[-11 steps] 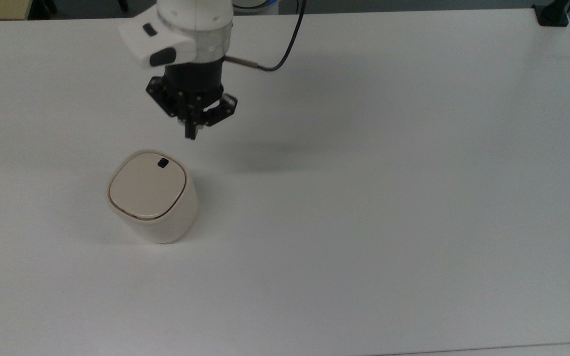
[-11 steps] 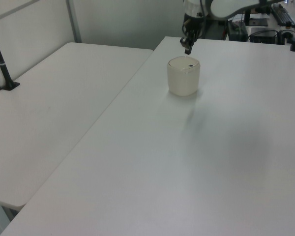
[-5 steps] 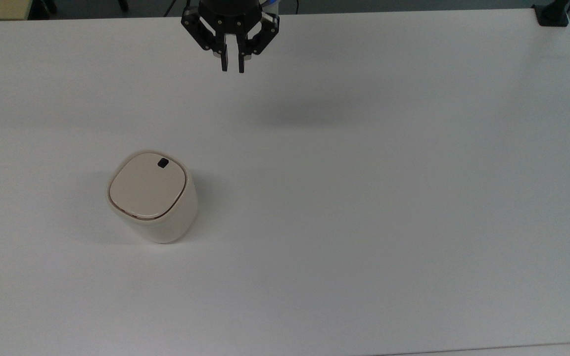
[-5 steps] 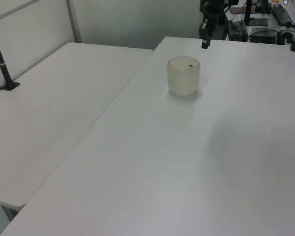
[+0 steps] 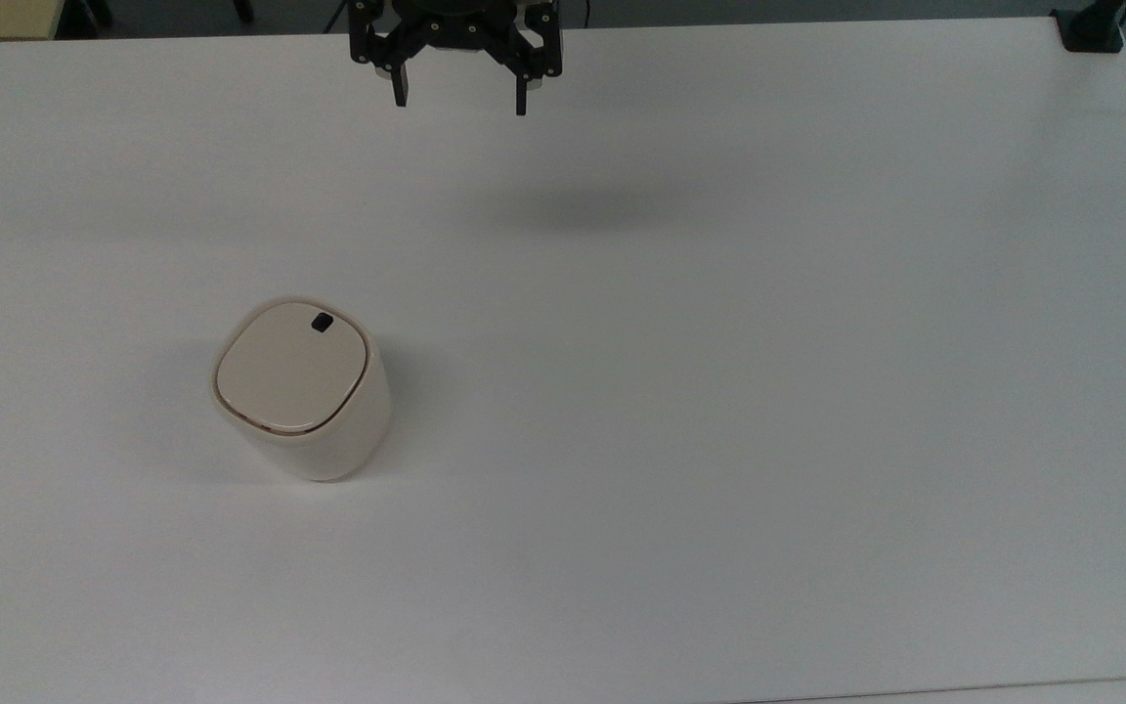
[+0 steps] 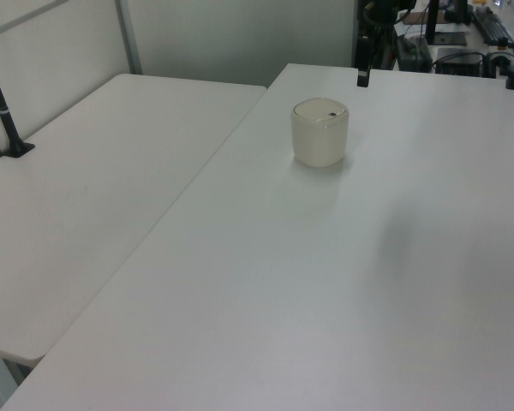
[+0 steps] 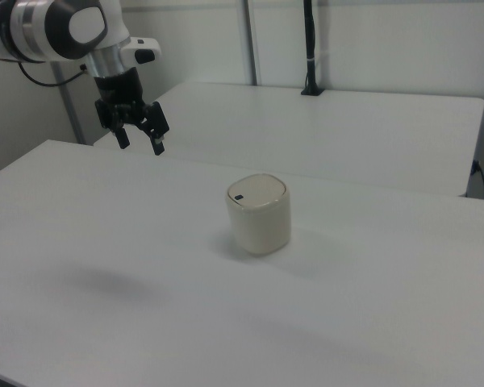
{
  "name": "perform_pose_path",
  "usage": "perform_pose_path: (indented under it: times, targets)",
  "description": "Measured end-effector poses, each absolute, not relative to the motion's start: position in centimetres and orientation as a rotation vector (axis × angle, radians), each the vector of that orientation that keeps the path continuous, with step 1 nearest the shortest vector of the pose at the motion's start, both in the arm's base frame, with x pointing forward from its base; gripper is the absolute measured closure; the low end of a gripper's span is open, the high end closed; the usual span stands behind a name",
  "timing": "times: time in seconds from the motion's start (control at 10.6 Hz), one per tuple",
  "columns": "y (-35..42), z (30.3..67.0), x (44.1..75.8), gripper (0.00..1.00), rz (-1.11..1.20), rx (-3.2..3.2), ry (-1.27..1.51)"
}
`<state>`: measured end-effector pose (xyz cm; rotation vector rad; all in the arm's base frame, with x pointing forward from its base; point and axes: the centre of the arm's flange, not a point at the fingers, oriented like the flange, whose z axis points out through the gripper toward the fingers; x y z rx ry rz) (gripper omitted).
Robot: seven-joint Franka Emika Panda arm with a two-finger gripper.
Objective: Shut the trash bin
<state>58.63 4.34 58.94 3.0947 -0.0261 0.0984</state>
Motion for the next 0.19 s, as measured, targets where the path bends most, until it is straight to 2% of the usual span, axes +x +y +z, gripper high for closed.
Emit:
perform_pose_path:
  times: [0.19]
  targets:
    - [4.33, 58.38, 58.56, 0.0, 0.08, 3.089, -0.02]
